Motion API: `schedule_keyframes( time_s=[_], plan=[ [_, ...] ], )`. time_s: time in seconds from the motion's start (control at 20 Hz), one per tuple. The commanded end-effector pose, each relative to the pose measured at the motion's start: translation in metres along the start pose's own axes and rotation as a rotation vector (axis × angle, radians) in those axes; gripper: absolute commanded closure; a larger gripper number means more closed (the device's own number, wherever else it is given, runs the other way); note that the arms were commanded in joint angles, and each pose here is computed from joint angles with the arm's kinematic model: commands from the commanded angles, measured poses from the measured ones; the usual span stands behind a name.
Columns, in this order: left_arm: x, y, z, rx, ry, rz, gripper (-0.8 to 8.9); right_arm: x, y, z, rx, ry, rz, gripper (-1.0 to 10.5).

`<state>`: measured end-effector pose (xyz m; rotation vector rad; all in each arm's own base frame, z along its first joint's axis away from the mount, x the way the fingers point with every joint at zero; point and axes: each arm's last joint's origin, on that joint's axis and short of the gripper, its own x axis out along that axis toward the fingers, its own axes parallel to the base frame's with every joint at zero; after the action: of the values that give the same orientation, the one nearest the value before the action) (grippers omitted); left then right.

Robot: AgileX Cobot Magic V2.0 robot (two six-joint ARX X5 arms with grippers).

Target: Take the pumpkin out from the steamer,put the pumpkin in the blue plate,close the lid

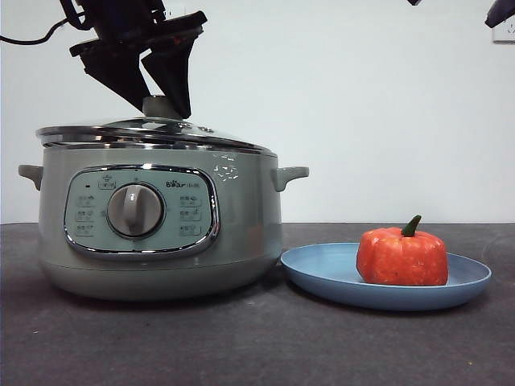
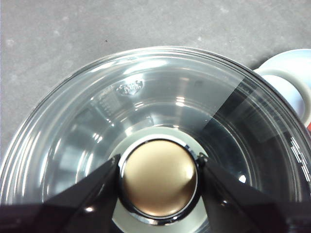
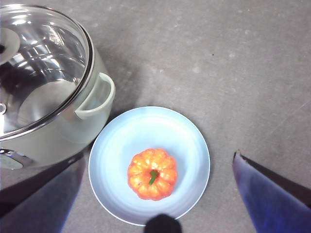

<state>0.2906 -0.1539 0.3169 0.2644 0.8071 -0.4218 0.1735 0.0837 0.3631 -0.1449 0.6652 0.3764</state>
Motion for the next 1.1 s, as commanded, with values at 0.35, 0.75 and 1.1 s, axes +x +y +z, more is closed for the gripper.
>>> schedule_keyframes(
  time_s=[0.35, 0.75, 1.1],
  plan=[
    [0.0058, -0.0003, -0.0021, -0.018, -0.007, -0.092, 8.26, 0.0009, -0.0001, -0.0013, 0.007, 0.001, -0.003, 4.4],
    [0.0059, -0.0014, -0.0046, -0.019, 0.018, -0.108, 6.24, 0.0008, -0.0001, -0.002, 0.015, 0.007, -0.002, 4.4],
    [0.0012, -0.0011, -0.003, -0.019, 0.003, -0.108, 4.36, 0.0008, 0.0, -0.0021, 0.015, 0.008, 0.001, 4.4]
  ],
)
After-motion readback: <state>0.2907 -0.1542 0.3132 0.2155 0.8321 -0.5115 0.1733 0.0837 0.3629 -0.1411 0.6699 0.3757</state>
